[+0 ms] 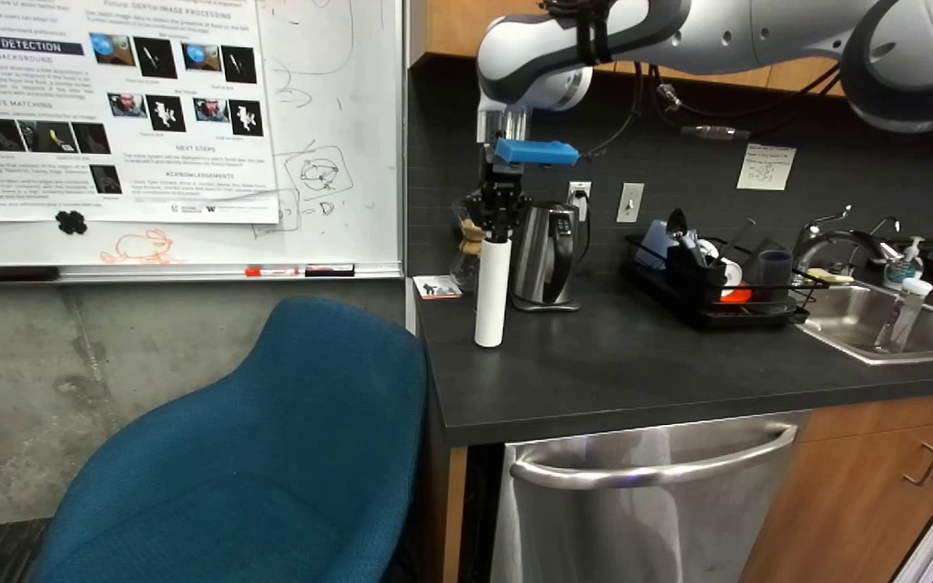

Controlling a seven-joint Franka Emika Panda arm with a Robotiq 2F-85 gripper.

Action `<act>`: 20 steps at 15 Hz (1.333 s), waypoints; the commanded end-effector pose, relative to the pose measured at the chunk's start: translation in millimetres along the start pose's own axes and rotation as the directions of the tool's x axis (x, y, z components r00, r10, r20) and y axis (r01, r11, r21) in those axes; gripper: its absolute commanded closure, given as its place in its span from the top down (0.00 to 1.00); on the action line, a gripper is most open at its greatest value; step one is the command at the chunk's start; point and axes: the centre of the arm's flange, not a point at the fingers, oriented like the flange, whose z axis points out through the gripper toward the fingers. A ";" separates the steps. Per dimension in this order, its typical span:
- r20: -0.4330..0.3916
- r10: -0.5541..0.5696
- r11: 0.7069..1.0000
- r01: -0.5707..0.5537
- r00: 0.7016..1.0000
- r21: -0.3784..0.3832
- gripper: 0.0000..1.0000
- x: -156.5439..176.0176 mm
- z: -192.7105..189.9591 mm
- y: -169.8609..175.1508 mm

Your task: Move the paper towel roll to the left.

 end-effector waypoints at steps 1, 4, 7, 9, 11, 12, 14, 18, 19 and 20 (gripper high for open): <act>0.014 -0.001 1.000 0.001 1.000 -0.017 0.51 18.6 -8.7 -9.7; 0.021 -0.004 1.000 0.004 1.000 -0.019 0.51 21.6 -6.9 -12.8; 0.024 -0.002 1.000 0.002 1.000 -0.018 0.51 21.9 -5.1 -13.3; 0.026 -0.002 1.000 0.002 1.000 -0.018 0.51 20.6 -4.4 -13.1; 0.030 -0.001 1.000 0.001 1.000 -0.016 0.51 18.6 -2.9 -12.8; 0.032 0.000 1.000 0.000 0.999 -0.015 0.51 17.8 -1.7 -12.7; 0.030 0.001 1.000 -0.001 1.000 -0.015 0.21 16.8 -1.2 -12.7; 0.028 0.006 1.000 -0.005 1.000 -0.011 0.00 13.8 -1.3 -11.7; 0.026 0.007 1.000 -0.007 1.000 -0.011 0.00 13.0 -1.1 -11.5; 0.024 0.008 1.000 -0.008 1.000 -0.009 0.00 12.1 -1.6 -11.5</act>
